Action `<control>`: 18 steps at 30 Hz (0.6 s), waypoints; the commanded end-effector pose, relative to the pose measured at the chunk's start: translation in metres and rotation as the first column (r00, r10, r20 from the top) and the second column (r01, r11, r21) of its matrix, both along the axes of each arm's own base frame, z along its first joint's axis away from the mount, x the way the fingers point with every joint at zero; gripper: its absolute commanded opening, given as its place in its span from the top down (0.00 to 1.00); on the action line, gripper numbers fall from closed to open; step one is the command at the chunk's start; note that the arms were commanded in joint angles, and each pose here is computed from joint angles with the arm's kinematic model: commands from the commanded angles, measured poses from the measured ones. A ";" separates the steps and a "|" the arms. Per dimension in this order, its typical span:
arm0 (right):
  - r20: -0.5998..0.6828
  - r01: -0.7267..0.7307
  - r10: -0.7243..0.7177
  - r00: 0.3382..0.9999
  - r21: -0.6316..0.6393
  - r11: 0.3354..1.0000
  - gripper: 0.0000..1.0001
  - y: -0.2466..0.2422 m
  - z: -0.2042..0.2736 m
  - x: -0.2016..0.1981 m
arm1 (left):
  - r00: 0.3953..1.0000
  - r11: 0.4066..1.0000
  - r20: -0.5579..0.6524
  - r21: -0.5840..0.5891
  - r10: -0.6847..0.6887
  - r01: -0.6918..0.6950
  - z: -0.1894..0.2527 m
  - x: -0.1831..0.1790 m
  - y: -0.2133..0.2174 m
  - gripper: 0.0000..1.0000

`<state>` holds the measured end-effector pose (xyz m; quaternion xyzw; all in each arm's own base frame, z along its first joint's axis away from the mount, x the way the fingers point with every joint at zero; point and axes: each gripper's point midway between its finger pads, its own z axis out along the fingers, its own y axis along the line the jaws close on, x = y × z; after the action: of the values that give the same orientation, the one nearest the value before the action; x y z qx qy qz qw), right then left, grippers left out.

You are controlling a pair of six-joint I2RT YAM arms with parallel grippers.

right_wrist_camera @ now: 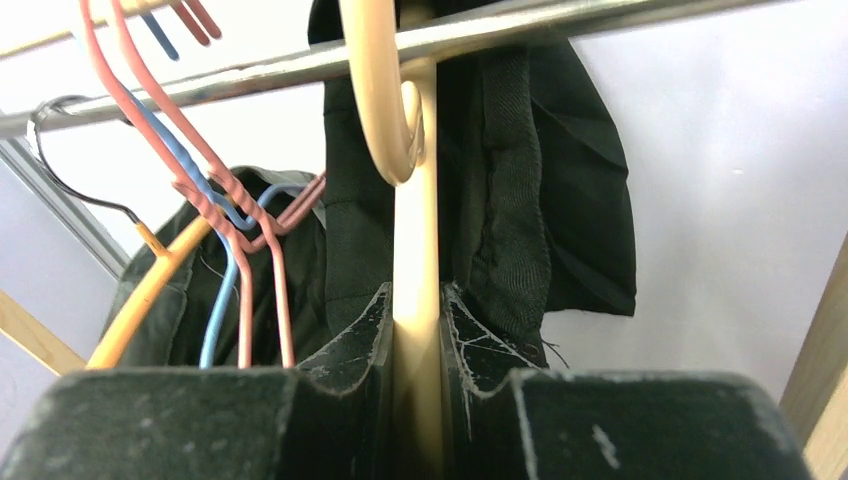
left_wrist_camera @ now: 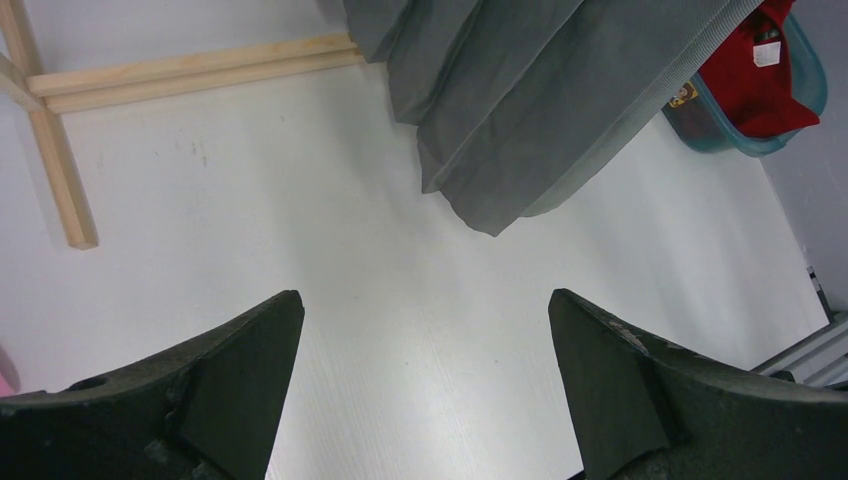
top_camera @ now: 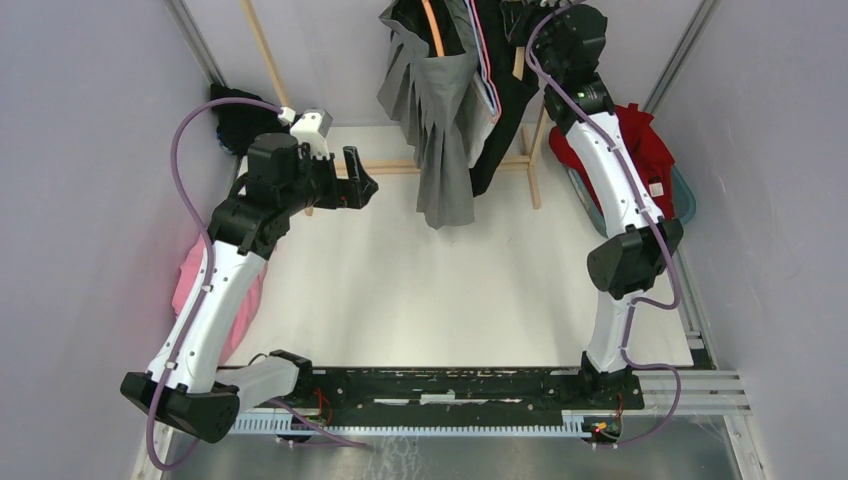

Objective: Place the skirt on the hanger
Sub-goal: Place the hanger at the clothesline.

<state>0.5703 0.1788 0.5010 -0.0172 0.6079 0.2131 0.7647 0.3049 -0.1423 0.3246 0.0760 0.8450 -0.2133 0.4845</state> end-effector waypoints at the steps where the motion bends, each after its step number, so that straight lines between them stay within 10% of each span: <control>1: 0.213 -0.015 -0.005 0.977 0.091 0.996 0.99 -0.009 0.086 -0.024 | 0.998 1.000 0.066 -0.008 0.000 0.000 0.021 0.006 0.000 0.01; 18: 0.135 -0.044 0.029 0.990 0.110 0.993 0.99 -0.006 0.070 -0.002 | 0.998 1.000 0.065 -0.017 -0.006 0.007 0.020 0.006 -0.002 0.01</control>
<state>0.5859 0.1840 0.5161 -0.0086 0.6059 0.2407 0.7582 0.3063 -0.1425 0.3231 0.0756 0.8461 -0.2124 0.4829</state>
